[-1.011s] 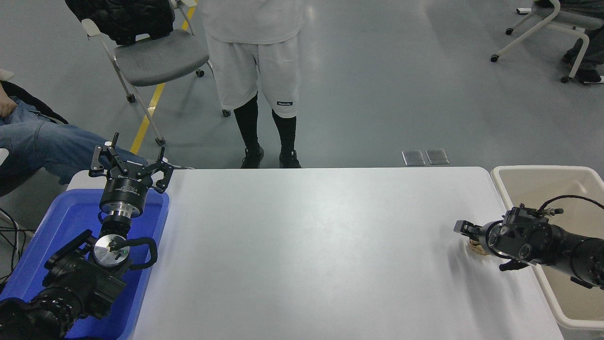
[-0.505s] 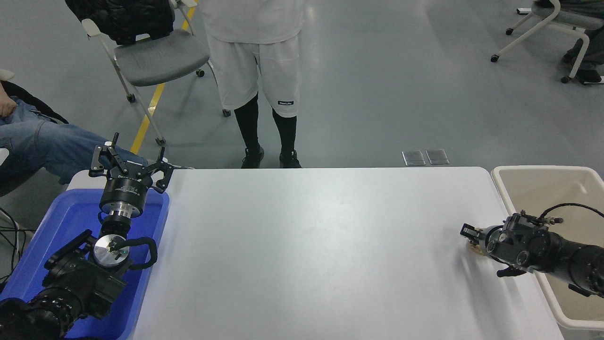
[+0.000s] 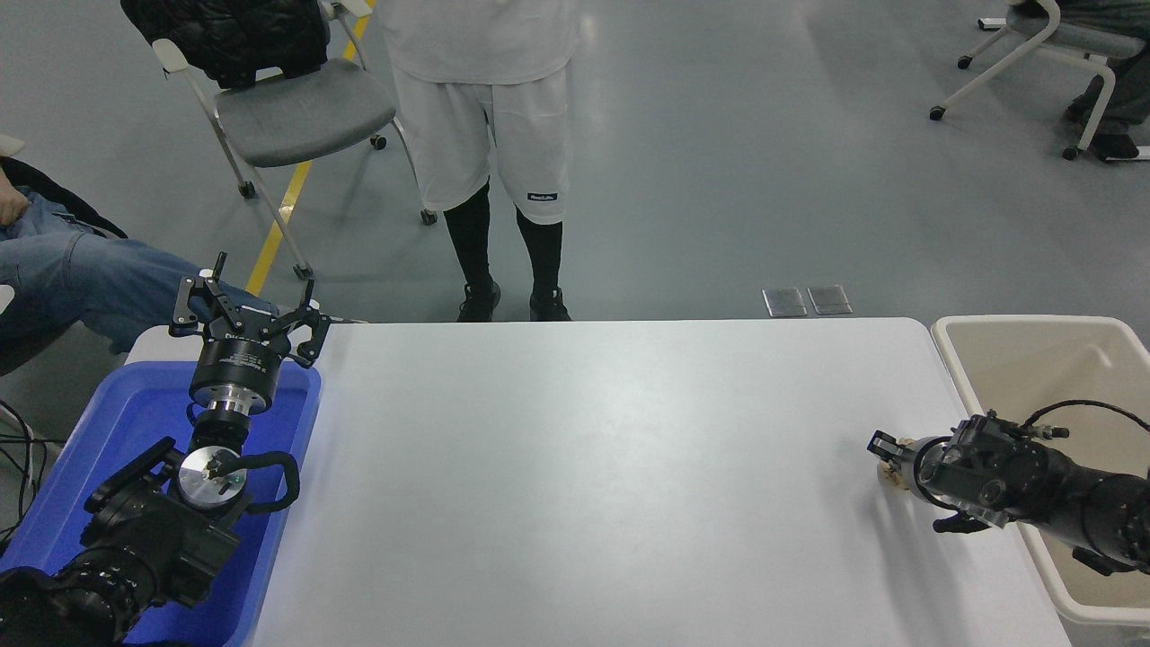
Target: Pick up paper ball place in dustbin
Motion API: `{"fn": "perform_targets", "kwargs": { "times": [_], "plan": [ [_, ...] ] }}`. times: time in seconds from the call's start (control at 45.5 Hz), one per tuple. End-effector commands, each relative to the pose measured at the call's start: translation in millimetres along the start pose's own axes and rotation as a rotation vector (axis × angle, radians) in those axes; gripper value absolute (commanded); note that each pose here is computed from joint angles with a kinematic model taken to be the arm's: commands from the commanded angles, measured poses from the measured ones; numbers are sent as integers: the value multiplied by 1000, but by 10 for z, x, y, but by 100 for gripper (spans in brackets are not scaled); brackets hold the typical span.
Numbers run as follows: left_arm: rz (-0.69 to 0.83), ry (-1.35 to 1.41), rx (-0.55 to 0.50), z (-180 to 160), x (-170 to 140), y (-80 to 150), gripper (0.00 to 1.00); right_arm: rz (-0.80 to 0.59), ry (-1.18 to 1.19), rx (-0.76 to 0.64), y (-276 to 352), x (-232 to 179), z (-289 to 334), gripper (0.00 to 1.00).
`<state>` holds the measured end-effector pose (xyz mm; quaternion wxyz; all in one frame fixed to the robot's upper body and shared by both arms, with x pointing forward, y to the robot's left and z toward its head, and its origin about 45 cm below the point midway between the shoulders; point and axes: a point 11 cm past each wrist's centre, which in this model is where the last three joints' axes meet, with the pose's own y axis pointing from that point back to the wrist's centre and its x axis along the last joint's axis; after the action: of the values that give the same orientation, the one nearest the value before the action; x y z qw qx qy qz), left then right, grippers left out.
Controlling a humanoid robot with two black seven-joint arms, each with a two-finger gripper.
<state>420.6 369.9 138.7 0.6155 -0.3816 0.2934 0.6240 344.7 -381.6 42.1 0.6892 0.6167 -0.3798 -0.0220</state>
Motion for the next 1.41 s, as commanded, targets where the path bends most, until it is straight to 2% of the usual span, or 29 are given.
{"fn": "perform_targets", "kwargs": {
  "times": [0.0,0.198,0.352,0.615,1.099,1.385],
  "plan": [
    [0,0,0,0,0,0,99,20,-18,13,133,255,1,0],
    [0,0,0,0,0,0,99,-56,49,-9,385,667,119,0],
    [0,0,0,0,0,0,99,-184,152,-25,612,696,165,0],
    [1,-2,1,-1,1,0,99,-271,289,-10,1045,931,-86,0],
    [-1,-1,3,-3,0,0,99,-274,490,12,2181,1653,-665,0],
    [-1,-1,3,-3,0,0,99,-119,513,33,2745,2085,-889,0]
  ]
}}
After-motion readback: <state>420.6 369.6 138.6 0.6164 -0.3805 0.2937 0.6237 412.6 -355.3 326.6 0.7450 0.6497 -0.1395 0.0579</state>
